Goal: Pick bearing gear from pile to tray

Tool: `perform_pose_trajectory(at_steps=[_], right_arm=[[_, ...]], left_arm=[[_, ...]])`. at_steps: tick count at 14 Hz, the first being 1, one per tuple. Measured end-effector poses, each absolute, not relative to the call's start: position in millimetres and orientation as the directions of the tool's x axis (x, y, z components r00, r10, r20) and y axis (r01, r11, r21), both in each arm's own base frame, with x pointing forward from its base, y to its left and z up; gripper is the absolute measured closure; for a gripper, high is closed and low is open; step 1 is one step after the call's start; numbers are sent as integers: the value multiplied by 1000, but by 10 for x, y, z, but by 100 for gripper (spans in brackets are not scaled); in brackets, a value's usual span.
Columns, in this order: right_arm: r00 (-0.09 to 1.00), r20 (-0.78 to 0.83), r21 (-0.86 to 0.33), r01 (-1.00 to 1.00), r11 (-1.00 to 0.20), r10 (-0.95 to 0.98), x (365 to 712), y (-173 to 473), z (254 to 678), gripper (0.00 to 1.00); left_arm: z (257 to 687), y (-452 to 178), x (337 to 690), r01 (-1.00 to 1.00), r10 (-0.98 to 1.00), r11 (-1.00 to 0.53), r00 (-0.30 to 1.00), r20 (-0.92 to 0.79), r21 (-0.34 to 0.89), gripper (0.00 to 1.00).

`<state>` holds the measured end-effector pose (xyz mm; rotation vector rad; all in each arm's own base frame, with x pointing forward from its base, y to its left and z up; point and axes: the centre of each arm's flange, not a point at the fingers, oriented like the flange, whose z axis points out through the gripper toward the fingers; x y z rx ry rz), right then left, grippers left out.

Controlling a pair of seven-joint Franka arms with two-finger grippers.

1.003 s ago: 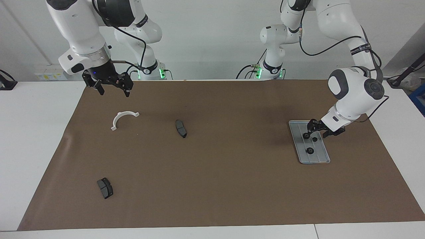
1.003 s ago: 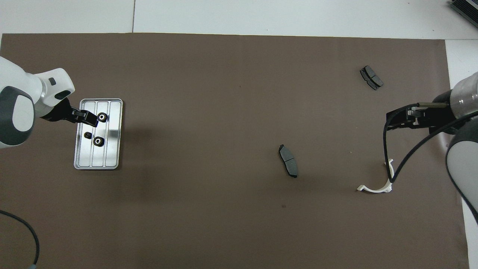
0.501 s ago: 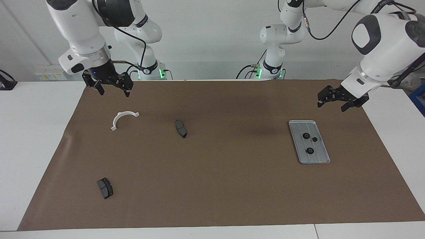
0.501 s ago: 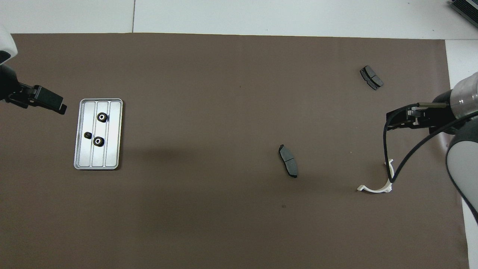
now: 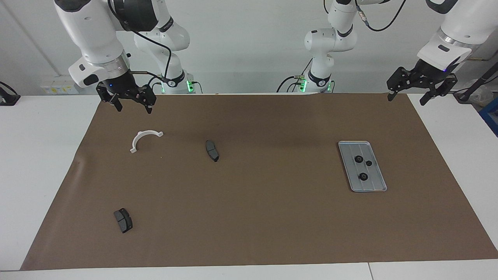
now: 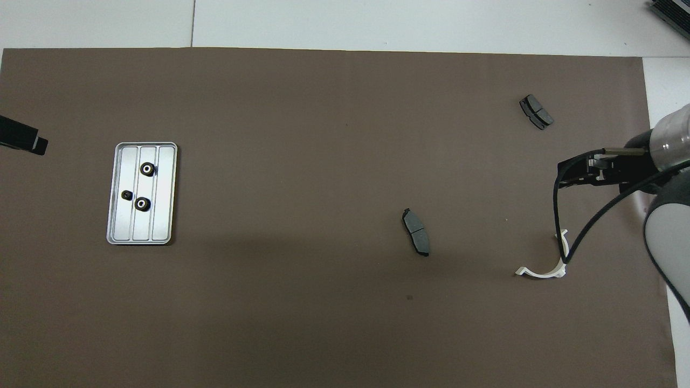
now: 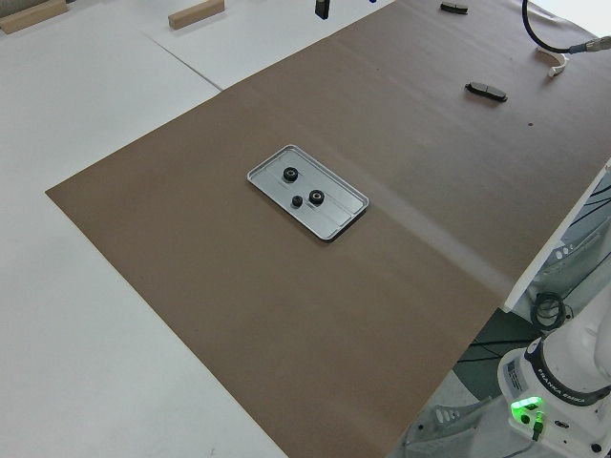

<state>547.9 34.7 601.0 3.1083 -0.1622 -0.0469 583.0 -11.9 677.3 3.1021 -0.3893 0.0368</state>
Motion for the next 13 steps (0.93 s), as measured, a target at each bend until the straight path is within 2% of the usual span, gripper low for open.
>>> perform_pose_trajectory(at_steps=[9,13], right_arm=[[990,-20,30,-136,-990,-137,5487,350,6018,0],[991,-8,28,-135,-990,-135,5501,359,6027,0]], left_arm=[[6278,-165,5662,-167,-167,-986,985,38,13,0],[6259,-162,5581,-121,-120,-993,992,37,15,0]])
